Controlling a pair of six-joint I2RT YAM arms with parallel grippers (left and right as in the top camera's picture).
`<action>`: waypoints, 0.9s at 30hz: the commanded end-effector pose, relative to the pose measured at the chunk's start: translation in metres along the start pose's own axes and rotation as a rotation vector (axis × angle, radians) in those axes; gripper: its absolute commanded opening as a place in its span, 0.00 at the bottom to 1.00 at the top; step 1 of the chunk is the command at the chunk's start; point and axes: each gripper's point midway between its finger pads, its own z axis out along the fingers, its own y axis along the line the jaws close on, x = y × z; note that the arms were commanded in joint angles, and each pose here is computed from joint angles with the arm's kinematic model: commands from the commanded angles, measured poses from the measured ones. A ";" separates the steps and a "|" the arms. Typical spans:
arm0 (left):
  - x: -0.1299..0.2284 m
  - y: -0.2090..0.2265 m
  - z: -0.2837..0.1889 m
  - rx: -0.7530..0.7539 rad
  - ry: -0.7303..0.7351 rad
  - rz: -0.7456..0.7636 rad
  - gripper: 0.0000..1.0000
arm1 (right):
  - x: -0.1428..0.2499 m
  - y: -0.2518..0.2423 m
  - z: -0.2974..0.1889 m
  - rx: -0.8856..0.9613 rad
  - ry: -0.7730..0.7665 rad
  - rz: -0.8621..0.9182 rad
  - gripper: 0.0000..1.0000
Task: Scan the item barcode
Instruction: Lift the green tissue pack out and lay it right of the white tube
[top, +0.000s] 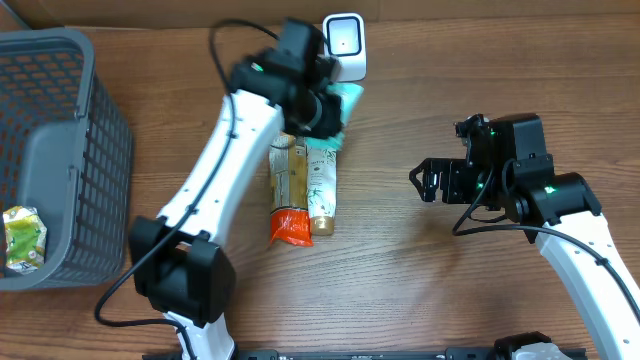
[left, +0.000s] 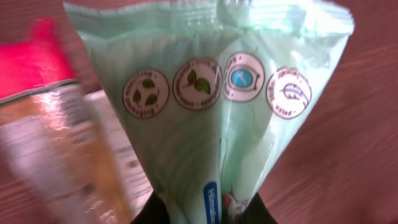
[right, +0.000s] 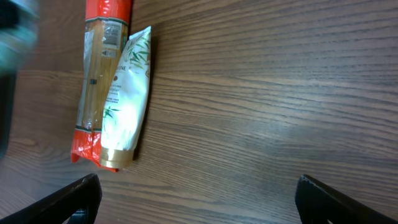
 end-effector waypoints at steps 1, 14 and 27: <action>0.022 -0.027 0.029 0.083 0.045 -0.064 0.05 | -0.009 0.005 -0.005 -0.007 -0.027 0.016 1.00; 0.085 -0.052 0.079 0.020 0.151 -0.105 0.04 | -0.009 0.005 -0.005 -0.007 -0.027 0.016 1.00; 0.056 -0.054 0.031 0.082 0.122 0.051 1.00 | -0.008 0.005 -0.005 -0.008 -0.026 0.016 1.00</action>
